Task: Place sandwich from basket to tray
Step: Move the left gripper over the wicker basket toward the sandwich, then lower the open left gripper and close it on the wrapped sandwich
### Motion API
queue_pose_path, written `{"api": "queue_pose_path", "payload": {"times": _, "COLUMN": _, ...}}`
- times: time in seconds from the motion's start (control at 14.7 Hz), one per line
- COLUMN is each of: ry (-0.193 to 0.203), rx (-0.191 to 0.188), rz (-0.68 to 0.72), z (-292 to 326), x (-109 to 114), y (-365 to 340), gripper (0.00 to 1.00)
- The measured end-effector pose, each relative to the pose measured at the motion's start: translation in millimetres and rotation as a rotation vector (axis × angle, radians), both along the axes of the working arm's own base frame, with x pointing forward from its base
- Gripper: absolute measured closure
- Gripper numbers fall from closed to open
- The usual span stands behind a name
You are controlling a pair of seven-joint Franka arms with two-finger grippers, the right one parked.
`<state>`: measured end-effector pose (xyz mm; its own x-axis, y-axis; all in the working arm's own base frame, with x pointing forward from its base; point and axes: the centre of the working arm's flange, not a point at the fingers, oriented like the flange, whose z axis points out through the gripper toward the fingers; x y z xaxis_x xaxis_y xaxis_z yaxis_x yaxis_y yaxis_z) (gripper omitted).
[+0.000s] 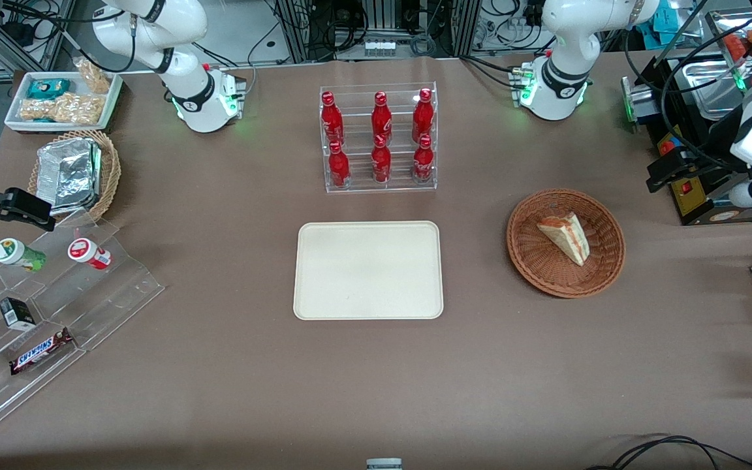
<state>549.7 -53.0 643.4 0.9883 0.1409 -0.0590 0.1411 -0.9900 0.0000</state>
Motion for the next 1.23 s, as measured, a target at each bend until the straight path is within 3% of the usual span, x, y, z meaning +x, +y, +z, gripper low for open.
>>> {"api": "queue_pose_path", "payload": {"times": 0.34, "ry": 0.02, "rx": 0.004, "rz": 0.008, "z": -5.6, "x": -0.5, "y": 4.6, "gripper": 0.0}}
{"api": "queue_pose_path", "payload": {"times": 0.61, "ry": 0.137, "rx": 0.015, "rz": 0.072, "z": -59.7, "x": 3.6, "y": 24.3, "gripper": 0.0}}
{"api": "queue_pose_path", "payload": {"times": 0.75, "ry": 0.161, "rx": 0.028, "rz": 0.183, "z": -108.1, "x": 11.3, "y": 26.7, "gripper": 0.0}}
{"api": "queue_pose_path", "payload": {"times": 1.02, "ry": 0.133, "rx": 0.051, "rz": 0.392, "z": -210.9, "x": 6.7, "y": 17.5, "gripper": 0.0}}
{"api": "queue_pose_path", "payload": {"times": 1.23, "ry": 0.071, "rx": 0.052, "rz": 0.582, "z": -276.2, "x": -8.3, "y": 14.1, "gripper": 0.0}}
